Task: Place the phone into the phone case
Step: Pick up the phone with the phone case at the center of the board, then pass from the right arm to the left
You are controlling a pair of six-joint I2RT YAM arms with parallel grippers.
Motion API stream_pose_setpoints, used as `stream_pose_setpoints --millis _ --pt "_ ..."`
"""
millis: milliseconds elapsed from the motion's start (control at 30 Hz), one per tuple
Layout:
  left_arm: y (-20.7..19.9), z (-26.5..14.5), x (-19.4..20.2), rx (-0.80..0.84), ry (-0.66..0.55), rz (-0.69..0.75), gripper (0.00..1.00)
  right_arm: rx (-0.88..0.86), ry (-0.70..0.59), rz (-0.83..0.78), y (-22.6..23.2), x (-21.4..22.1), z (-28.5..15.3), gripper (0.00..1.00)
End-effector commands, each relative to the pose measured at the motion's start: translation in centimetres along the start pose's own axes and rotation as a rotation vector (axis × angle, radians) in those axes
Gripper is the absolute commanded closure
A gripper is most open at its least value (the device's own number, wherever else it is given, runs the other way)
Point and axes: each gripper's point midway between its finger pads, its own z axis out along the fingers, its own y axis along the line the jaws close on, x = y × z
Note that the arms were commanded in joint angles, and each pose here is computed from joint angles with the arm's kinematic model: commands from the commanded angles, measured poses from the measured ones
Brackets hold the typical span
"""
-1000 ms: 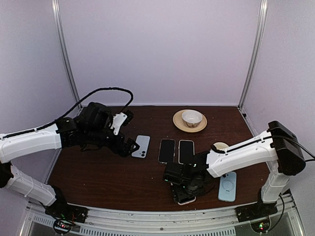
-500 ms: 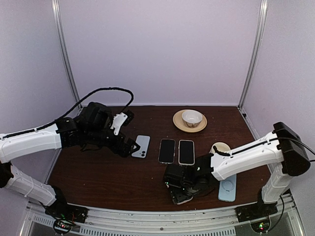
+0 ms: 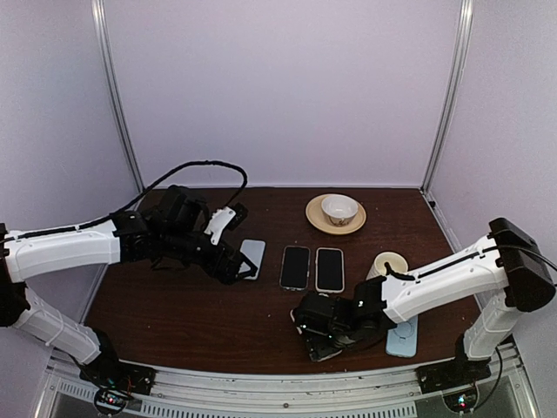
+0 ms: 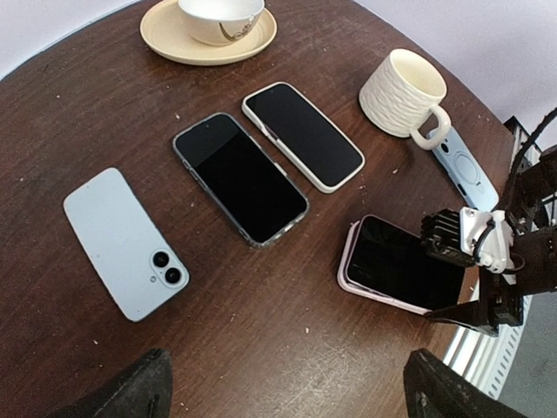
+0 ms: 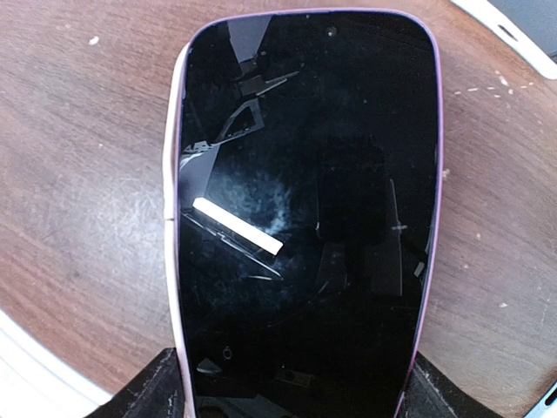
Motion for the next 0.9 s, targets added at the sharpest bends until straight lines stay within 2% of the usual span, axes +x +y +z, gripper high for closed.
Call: stream_pose_setpoints --millis 0,133,267,533,867 --pt "-1.0 1.0 -0.4 0.083 -0.023 -0.065 0.04 -0.072 -0.135 0.024 0.9 -2.4 -1.9 0.93" --pt "-1.5 2.1 0.2 0.132 -0.024 -0.216 0.04 -0.079 -0.146 0.023 1.0 -2.7 -2.3 0.94" --pt "-2.7 3.3 0.5 0.218 -0.1 -0.344 0.03 -0.095 -0.197 0.024 0.8 -3.4 -3.2 0.96" --pt "-7.0 4.5 -0.8 0.355 -0.164 -0.342 0.03 -0.156 -0.381 -0.043 1.8 -7.4 -8.5 0.97" --pt "-7.9 4.4 -3.3 0.428 -0.247 -0.38 0.06 -0.17 -0.506 -0.119 2.0 -9.8 -12.7 0.98"
